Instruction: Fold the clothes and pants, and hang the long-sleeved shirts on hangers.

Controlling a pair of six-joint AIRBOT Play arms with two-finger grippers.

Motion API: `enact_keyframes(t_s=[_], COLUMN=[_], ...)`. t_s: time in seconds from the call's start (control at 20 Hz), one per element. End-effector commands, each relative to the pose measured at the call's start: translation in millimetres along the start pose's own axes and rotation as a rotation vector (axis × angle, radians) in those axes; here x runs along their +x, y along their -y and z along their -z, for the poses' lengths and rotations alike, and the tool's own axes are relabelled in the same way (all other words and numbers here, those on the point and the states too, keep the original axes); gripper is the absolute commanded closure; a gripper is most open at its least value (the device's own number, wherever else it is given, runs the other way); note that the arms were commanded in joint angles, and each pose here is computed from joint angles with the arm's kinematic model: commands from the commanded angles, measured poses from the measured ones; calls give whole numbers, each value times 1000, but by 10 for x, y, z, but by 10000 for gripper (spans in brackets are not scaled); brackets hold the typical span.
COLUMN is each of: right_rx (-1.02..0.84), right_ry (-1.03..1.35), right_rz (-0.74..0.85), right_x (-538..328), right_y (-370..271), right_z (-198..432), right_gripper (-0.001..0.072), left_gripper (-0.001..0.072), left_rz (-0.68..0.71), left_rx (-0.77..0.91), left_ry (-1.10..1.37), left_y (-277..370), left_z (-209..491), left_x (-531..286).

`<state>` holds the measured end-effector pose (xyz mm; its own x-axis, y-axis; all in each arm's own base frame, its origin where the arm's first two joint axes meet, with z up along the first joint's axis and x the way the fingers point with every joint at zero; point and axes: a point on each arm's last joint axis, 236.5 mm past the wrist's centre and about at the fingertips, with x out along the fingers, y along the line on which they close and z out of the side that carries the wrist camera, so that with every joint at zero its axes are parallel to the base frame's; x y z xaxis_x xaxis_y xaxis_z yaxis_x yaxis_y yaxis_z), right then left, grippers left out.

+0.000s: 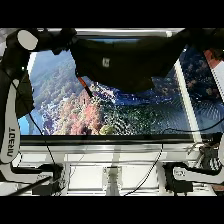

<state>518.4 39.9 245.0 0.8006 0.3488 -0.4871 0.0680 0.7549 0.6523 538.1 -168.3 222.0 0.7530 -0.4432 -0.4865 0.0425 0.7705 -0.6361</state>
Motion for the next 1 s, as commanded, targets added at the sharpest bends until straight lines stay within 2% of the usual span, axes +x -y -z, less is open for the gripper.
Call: enact_keyframes(t_s=[0.0,0.2,0.4,0.95], right_rx=[14,11,5,79], right_ry=[-104,-177,-204,-379], right_rz=[69,93,132,306], right_x=[13,-182,-306,-484], right_y=[300,480,637,1327], right_z=[600,1177,1423,2326], right_gripper=[711,711,710,709], left_gripper=[691,691,691,691], left_rz=[-96,-177,-239,-332], left_rx=[64,35,-19,-97], left_ry=[-128,-226,-283,-394], left_y=[-355,-776,-1143,-1608], left_z=[426,1084,1805,2764], left_x=[-67,-340,-701,-1303])
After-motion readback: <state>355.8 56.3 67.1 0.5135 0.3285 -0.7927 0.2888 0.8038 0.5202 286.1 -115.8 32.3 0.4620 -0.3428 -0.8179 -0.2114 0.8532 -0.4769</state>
